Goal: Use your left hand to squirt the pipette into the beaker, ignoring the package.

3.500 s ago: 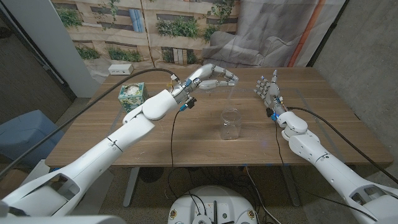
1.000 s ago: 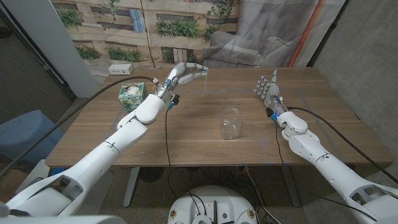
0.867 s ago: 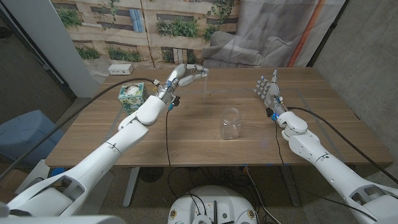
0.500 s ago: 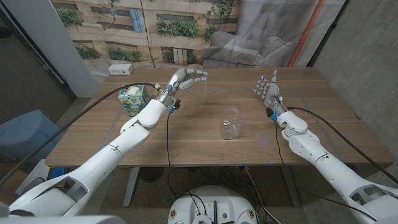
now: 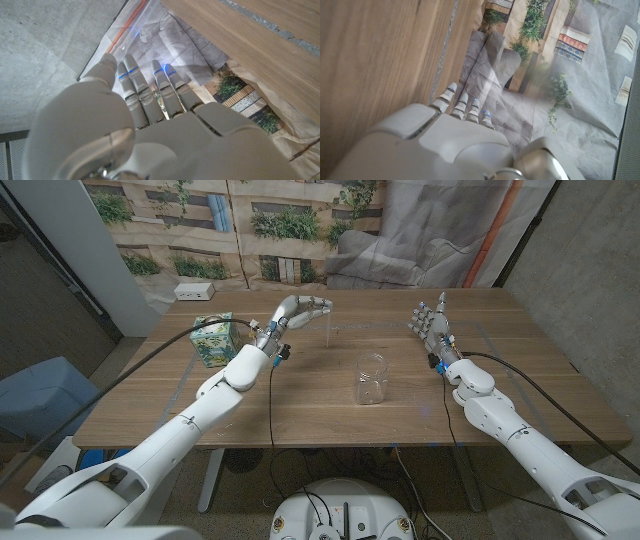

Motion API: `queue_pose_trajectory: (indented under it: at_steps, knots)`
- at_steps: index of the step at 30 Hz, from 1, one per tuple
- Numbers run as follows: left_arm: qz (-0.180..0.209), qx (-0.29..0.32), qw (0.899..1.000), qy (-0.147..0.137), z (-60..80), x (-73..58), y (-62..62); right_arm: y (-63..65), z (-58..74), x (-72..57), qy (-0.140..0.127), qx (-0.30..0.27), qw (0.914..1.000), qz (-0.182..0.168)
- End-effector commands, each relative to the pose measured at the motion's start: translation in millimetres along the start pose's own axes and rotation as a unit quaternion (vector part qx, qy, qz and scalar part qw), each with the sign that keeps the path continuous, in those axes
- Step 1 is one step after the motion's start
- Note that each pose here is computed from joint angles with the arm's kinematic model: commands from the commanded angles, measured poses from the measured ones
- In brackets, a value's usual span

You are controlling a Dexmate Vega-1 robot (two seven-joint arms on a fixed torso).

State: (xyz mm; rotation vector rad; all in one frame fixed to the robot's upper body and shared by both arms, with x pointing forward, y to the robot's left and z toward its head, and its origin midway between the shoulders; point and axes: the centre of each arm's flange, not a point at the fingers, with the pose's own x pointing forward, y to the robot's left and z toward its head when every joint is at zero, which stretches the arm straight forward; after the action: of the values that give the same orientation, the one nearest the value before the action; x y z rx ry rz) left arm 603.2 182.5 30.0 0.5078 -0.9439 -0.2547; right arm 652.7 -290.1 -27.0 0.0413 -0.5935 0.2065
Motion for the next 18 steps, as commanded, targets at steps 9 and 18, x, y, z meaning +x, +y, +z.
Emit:
queue_pose_trajectory:
  at_steps: [9, 18]
  knots:
    - [-0.003, -0.021, 1.0, 0.001, -11.7, -3.6, -19.5, 0.0, 0.1, 0.0, 0.0, 0.0, 1.0, 0.0]
    - [-0.001, -0.021, 1.0, 0.004, -15.4, -11.7, -18.4, -0.1, 0.1, 0.0, 0.0, 0.0, 1.0, 0.0]
